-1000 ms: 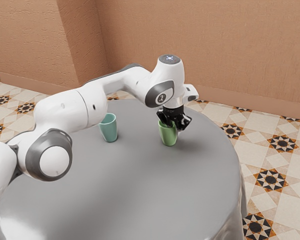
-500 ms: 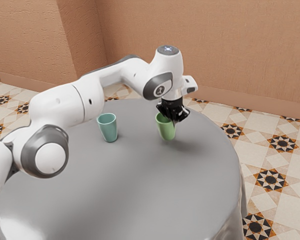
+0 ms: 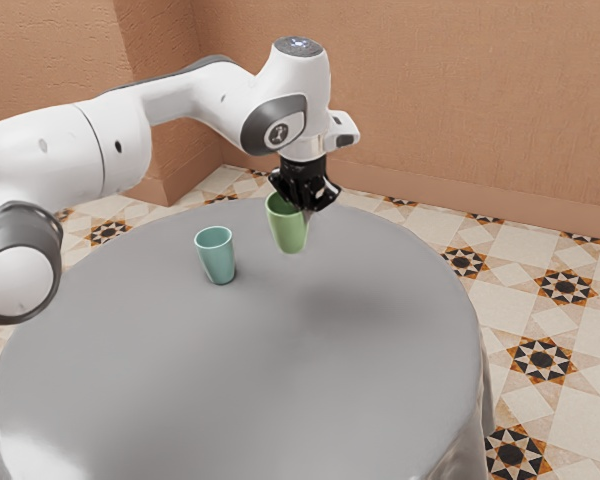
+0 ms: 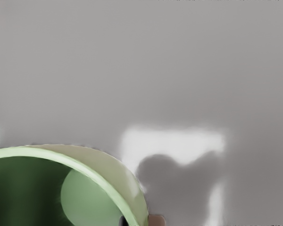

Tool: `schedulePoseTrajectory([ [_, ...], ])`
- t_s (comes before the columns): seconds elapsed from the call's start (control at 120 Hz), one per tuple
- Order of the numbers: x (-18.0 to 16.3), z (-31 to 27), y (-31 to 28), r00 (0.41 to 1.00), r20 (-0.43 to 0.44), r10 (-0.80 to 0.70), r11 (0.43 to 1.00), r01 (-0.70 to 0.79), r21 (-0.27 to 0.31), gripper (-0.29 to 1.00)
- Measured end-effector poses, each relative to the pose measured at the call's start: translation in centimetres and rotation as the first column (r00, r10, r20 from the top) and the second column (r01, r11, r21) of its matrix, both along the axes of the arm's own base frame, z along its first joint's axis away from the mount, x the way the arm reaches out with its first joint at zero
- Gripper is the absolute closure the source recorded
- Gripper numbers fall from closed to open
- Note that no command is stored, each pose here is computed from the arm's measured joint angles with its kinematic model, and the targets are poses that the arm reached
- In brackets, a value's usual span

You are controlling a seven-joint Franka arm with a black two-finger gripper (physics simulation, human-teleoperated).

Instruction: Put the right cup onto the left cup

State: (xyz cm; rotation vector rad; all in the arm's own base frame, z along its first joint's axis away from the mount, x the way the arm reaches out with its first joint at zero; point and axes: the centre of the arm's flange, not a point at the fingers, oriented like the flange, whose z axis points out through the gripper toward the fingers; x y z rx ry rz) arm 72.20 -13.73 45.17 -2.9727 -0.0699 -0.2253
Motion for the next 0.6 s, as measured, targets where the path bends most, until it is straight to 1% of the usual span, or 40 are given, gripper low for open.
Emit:
schedulePoseTrajectory([
  [0.075, -0.5, 1.7, 0.4, 1.0, 0.008, 0.011, 1.0, -0.011, -0.004, 0.78],
  [0.342, -2.5, 3.4, 3.1, 0.998, -0.017, 0.063, 0.998, -0.063, 0.005, 0.78],
  [0.6, -3.5, 5.3, 3.4, 0.997, -0.016, 0.074, 0.997, -0.074, 0.007, 0.78],
])
